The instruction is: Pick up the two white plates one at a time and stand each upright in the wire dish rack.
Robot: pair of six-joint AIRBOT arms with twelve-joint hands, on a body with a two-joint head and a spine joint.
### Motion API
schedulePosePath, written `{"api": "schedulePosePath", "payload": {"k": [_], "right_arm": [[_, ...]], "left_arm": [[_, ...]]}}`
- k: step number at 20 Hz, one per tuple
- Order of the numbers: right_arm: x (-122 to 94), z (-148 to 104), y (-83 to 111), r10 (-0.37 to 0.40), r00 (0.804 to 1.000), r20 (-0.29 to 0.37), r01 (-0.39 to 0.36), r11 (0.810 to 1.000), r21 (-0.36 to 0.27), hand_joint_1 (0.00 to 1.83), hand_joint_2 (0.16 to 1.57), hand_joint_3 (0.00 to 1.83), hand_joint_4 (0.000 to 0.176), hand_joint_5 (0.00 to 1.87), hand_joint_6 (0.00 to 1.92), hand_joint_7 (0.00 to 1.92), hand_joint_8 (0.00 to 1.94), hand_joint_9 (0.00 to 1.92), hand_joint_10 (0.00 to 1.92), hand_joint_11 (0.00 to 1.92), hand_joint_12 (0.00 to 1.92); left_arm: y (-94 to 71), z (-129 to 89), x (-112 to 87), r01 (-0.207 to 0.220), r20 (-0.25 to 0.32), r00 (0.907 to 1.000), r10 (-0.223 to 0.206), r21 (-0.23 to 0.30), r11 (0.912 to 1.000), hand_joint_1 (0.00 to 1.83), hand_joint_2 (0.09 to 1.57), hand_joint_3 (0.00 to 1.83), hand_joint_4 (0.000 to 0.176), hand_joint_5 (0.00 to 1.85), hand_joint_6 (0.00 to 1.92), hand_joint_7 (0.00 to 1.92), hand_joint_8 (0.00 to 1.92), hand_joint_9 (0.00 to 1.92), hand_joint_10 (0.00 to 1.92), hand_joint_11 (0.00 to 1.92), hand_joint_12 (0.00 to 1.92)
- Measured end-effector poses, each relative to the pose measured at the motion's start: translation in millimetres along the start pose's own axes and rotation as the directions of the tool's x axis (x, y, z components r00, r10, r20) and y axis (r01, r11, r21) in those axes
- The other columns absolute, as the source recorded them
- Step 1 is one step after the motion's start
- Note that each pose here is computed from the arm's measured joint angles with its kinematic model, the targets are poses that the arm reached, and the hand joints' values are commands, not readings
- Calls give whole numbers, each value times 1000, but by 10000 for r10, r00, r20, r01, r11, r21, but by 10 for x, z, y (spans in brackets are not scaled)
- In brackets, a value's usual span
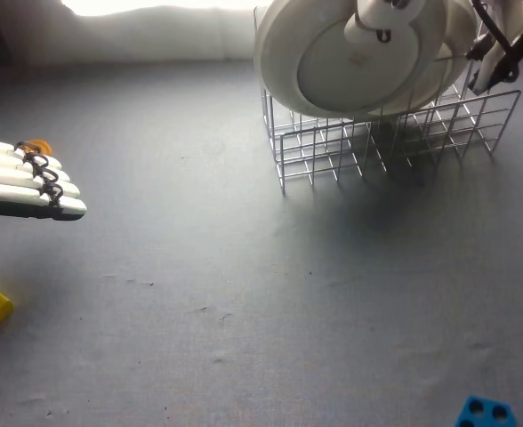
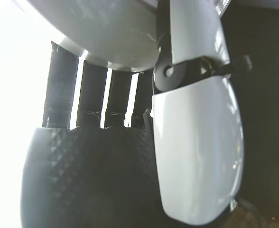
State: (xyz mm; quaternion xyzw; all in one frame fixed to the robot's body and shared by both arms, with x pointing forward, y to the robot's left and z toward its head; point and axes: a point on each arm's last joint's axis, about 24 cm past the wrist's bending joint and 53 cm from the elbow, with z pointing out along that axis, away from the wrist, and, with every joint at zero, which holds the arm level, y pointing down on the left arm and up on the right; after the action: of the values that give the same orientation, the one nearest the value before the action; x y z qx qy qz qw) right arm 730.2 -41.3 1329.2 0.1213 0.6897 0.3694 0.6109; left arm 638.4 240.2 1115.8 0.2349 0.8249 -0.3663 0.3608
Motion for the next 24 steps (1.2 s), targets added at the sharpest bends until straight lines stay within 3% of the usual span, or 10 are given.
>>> {"api": "schedulePosePath", "payload": {"k": [10,13,19,22,23,24], "right_arm": [[232,25,-60,-181,9987,-483,180,9998,-30,1492,1085,0,0,987,957,937,871,974,922,926,1410],[269,32,-109,-234,9982,-553,236,9997,41,1487,1118,1,0,909,989,874,1015,887,1102,861,1507],[345,27,-215,-535,9961,-697,550,9983,200,1497,1071,0,0,965,963,1005,771,1058,843,913,1414],[341,24,-234,-557,9960,-693,574,9981,233,1491,1094,0,0,935,998,935,889,1007,927,857,1496],[357,22,-250,-656,9953,-707,674,9974,237,1388,1138,9,0,847,1133,889,1049,892,1212,715,1267],[375,21,-267,-704,9947,-744,725,9970,262,1186,1180,1,0,823,1197,788,577,764,748,630,1172]], "left_arm": [[1,0,1,-4,-5,10000,4,-5,10000,0,968,0,0,0,0,0,0,0,0,0,0],[2,0,1,-4,-4,10000,4,-9,10000,0,975,1,0,0,0,0,0,0,0,0,0],[2,0,1,0,-4,10000,0,-9,10000,0,981,3,0,0,0,0,0,0,0,0,0],[2,0,0,2,-1,10000,-2,-8,10000,0,976,1,0,0,0,0,0,0,0,0,0],[1,0,1,0,-5,10000,0,-5,10000,0,974,0,0,0,0,0,0,0,0,0,0],[1,0,1,0,-5,10000,0,-5,10000,0,970,0,0,0,0,0,0,0,0,0,0]]}}
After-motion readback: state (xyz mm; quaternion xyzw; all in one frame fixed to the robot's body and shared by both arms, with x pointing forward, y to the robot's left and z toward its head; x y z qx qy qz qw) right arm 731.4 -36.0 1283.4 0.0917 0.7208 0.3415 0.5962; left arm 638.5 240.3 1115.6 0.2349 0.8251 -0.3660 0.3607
